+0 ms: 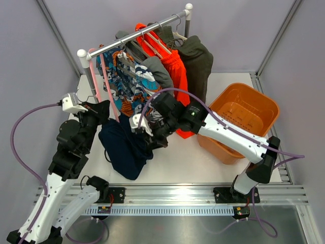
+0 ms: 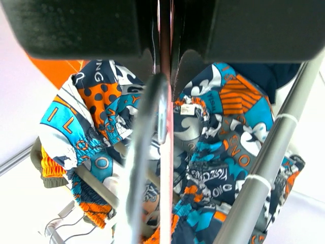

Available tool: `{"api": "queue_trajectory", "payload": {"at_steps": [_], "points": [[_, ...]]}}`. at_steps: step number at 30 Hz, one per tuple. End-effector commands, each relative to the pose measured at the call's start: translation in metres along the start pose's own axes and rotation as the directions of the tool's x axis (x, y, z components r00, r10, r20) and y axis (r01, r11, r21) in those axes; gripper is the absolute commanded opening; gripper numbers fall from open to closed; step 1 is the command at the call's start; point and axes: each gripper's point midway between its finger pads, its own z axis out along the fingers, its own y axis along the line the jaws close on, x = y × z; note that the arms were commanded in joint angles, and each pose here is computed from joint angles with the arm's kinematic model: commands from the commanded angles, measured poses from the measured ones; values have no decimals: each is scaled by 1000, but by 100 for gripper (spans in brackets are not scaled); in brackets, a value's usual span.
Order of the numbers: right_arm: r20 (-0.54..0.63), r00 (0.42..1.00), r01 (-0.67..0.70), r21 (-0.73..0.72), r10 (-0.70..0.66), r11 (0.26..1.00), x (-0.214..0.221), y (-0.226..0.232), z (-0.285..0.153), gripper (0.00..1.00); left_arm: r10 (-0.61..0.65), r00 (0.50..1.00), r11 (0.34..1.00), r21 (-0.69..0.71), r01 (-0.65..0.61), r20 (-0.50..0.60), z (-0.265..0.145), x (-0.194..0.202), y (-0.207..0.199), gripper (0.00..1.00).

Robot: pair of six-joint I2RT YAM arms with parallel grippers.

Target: Remove the shorts from the hanger

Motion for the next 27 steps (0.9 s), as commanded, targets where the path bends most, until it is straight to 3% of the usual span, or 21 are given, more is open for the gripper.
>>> {"api": "queue_trajectory", "payload": {"at_steps": [1,4,8,14,17,19,20,21,23,27], "points": [[-28,990,130,-164,-136,978,14,47,-11,0,8,989,993,111,-25,147,5,-37,-28,0],[-87,979,166,-180,-183,970,36,50,-13,0,50,987,991,114,-67,152,9,-36,-29,0],[-213,950,212,-92,-227,973,72,35,-23,0,77,985,987,129,-97,154,15,-34,-32,0],[-183,983,34,199,3,979,79,-29,-44,0,64,993,987,141,-78,101,22,-18,-33,0],[-144,984,-36,412,104,910,70,-77,-59,0,49,997,991,123,-56,59,22,-5,-26,0],[-83,985,-99,450,152,888,66,-95,-75,0,50,998,996,74,-53,36,22,-1,-16,0],[-48,992,-91,410,121,908,56,-89,-81,0,51,998,998,43,-52,34,21,-1,-11,0],[-60,998,-3,346,25,938,50,-75,-86,0,41,999,999,13,-42,34,21,-1,-5,0],[33,993,107,186,-115,977,25,-29,-89,0,31,998,998,-61,-27,51,22,1,10,0],[-54,983,174,-22,-175,984,47,18,-61,0,-24,998,997,-72,28,54,35,14,14,0]]}}
